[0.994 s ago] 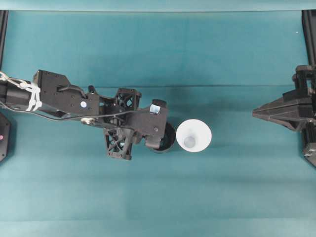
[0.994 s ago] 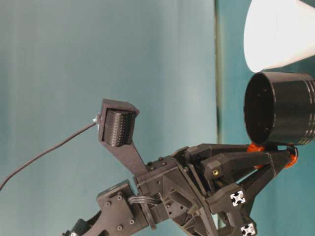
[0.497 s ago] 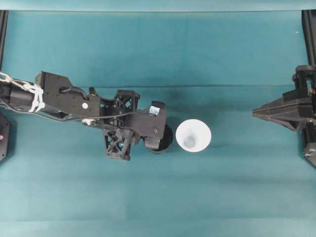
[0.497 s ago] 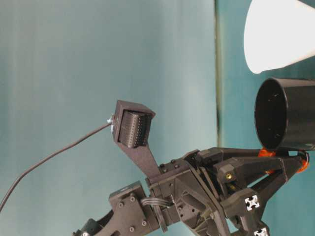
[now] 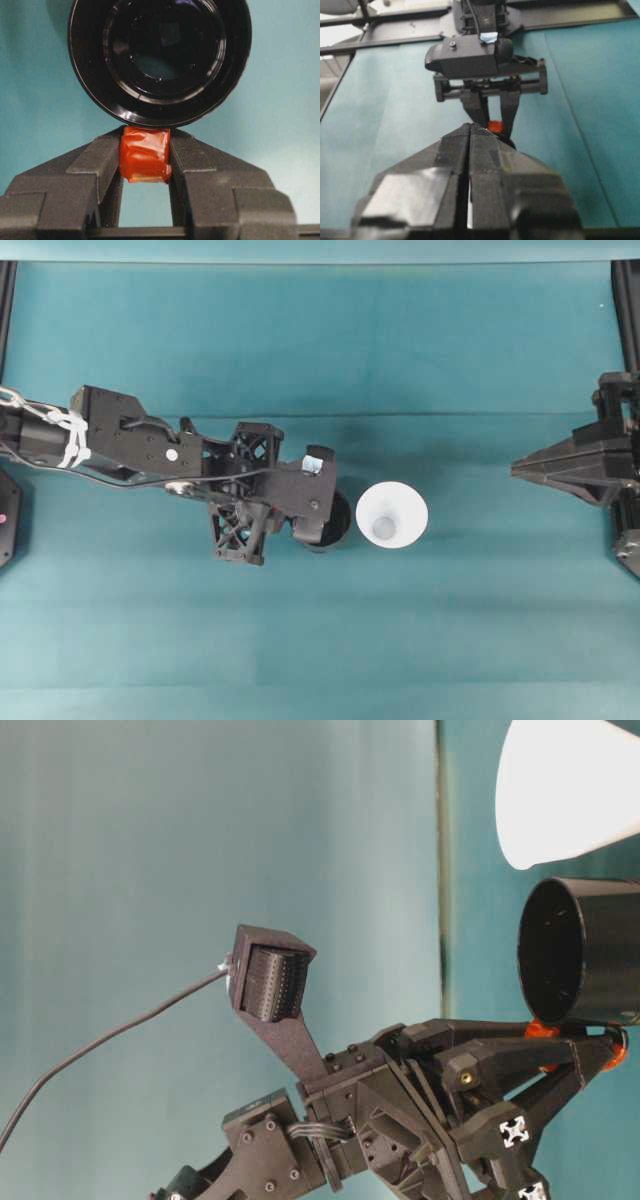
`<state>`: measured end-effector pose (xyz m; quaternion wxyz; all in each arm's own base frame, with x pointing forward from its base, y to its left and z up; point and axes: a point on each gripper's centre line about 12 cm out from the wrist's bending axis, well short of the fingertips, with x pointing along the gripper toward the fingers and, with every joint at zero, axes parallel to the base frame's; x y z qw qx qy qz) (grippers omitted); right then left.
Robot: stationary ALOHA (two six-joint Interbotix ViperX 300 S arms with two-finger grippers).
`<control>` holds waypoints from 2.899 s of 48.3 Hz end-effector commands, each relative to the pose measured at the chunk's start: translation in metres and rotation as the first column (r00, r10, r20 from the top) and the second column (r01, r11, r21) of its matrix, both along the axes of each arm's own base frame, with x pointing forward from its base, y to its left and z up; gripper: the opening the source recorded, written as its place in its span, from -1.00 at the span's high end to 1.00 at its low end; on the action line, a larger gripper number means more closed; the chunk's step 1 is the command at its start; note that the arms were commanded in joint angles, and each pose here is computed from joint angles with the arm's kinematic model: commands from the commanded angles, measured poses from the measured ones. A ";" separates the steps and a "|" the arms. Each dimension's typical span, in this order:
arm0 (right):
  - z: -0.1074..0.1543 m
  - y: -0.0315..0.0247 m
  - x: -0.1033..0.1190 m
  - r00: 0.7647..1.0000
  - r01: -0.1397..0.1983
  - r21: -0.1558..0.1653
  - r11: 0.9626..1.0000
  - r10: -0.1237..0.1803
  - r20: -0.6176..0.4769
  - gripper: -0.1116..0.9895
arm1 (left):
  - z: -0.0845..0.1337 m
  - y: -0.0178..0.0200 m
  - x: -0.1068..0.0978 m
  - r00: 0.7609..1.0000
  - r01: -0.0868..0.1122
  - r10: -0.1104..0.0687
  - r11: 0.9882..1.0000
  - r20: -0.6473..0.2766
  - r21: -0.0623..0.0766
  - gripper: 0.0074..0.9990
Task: Put the paper cup into the moved red handle cup holder.
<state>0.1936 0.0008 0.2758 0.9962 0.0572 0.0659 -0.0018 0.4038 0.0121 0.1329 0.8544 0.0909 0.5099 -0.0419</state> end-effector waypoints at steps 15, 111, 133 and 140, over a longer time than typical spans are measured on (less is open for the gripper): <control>0.006 0.0003 0.002 1.000 0.000 0.011 1.000 0.000 0.015 0.99 | 0.000 -0.0012 0.001 1.000 0.003 -0.003 1.000 0.005 0.001 0.08; -0.054 -0.0449 0.126 0.555 0.353 0.123 0.928 -0.101 -0.826 -0.94 | 0.126 -0.0105 -0.125 0.958 -0.033 0.045 0.998 0.282 -0.046 -0.83; -0.109 -0.0377 0.149 0.456 0.338 0.096 0.936 -0.074 -0.887 -0.94 | 0.126 -0.0101 -0.125 0.959 -0.035 0.047 0.998 0.280 -0.048 -0.83; -0.121 -0.0365 0.153 0.440 0.335 0.091 0.938 -0.070 -0.895 -0.94 | 0.126 -0.0105 -0.125 0.959 -0.033 0.045 0.998 0.280 -0.046 -0.83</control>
